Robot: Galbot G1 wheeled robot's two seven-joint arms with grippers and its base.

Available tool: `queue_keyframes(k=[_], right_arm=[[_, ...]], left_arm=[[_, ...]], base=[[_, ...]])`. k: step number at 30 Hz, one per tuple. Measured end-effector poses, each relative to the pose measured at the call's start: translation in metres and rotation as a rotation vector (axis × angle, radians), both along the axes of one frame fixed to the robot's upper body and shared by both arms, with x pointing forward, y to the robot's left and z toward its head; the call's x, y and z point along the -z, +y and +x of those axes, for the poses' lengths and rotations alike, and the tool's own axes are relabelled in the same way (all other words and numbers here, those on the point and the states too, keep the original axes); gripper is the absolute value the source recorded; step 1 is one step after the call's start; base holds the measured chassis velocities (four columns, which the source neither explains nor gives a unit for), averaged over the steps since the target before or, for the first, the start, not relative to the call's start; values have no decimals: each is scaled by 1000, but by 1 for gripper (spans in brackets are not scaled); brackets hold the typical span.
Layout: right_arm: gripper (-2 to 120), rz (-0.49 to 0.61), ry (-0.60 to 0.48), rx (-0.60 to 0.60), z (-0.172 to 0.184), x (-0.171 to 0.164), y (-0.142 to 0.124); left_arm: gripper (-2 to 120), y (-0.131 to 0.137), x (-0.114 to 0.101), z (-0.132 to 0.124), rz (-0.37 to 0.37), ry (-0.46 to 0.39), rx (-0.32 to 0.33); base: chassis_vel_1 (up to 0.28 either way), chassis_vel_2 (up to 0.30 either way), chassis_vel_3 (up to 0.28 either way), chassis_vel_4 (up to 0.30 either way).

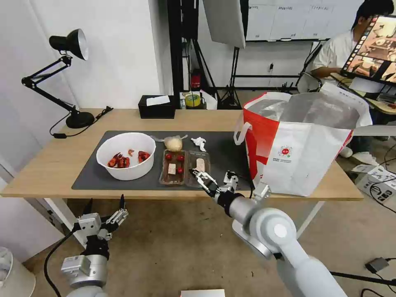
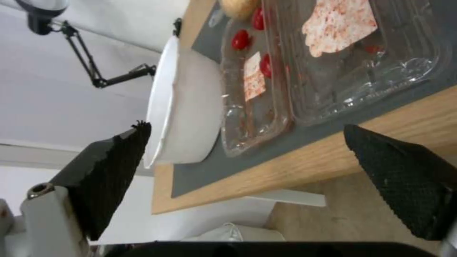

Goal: Pick up the trash from the table and place it into the takeout bag.

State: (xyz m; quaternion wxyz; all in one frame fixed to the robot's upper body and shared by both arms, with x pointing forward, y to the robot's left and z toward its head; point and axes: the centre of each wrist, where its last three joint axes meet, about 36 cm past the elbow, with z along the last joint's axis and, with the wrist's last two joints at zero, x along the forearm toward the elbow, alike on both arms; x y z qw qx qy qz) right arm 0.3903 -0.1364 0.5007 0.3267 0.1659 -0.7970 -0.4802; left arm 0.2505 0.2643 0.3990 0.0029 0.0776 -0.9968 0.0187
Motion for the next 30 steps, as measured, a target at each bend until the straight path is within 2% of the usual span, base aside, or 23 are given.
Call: queue_keyframes(k=[21,30], right_arm=[[100,34,98,-6,21,10,32],[100,40,103,-1,28,11,35]], left_arm=[[100,4,3,-5,15,20,-19],[100,6,1,-8,20,20,-26]], base=[[0,0,0,0],[0,0,0,0]])
